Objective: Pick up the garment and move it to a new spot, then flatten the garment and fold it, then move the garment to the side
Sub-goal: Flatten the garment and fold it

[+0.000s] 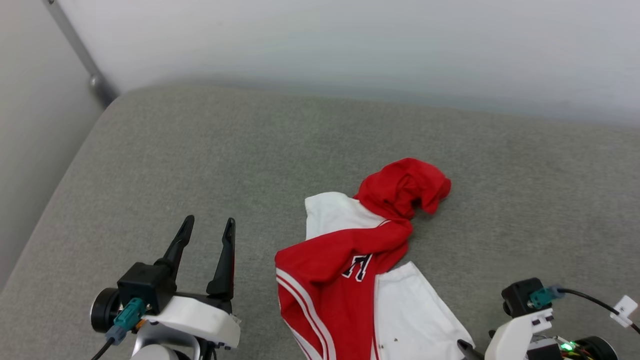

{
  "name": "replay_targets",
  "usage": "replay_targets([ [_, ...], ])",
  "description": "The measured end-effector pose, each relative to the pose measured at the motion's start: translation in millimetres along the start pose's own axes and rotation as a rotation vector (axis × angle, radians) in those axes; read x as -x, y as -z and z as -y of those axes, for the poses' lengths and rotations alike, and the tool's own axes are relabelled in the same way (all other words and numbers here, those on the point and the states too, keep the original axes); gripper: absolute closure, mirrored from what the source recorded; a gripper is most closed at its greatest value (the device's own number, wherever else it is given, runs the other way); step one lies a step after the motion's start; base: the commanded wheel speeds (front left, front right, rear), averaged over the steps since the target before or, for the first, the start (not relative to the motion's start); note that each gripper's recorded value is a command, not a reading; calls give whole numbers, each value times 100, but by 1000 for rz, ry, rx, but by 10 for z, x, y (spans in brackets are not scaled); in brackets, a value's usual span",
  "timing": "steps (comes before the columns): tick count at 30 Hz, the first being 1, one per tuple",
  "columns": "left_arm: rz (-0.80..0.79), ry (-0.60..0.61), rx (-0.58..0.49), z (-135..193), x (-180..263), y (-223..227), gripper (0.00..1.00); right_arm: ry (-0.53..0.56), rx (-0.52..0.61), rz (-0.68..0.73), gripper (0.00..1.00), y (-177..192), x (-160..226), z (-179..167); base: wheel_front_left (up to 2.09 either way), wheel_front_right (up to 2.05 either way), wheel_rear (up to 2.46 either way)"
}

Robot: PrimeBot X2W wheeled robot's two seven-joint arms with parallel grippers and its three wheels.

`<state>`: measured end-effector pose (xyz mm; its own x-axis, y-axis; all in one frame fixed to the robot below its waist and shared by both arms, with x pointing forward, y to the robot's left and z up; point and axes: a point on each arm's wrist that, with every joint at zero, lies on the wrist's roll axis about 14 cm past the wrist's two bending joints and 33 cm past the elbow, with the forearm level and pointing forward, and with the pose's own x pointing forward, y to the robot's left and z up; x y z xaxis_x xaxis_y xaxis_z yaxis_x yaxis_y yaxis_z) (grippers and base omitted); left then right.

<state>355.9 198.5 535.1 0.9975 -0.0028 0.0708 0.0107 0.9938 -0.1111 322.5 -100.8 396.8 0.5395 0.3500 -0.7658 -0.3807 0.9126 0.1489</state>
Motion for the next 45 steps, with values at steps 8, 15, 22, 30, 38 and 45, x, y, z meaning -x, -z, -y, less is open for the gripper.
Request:
replay_targets([
  [8,-28,-45,3,-129,-46,124,0,-92,41,-185,0,190,-367,-167,0,0,0],
  [15,-28,-56,0,-162,-34,141,0,-113,37,-201,100,210,-398,-205,0,0,0],
  [22,-31,-34,0,-93,-8,158,0,-21,69,30,100,-316,-153,56,0,0,0],
  [30,-48,24,-2,60,-126,216,0,377,-95,162,100,-547,548,1418,0,0,0],
  [38,-106,27,-11,37,-221,389,0,537,-299,125,99,-37,624,2016,0,0,0],
  [45,-121,27,-11,25,-243,431,0,562,-302,253,0,-13,494,2065,0,0,0],
])
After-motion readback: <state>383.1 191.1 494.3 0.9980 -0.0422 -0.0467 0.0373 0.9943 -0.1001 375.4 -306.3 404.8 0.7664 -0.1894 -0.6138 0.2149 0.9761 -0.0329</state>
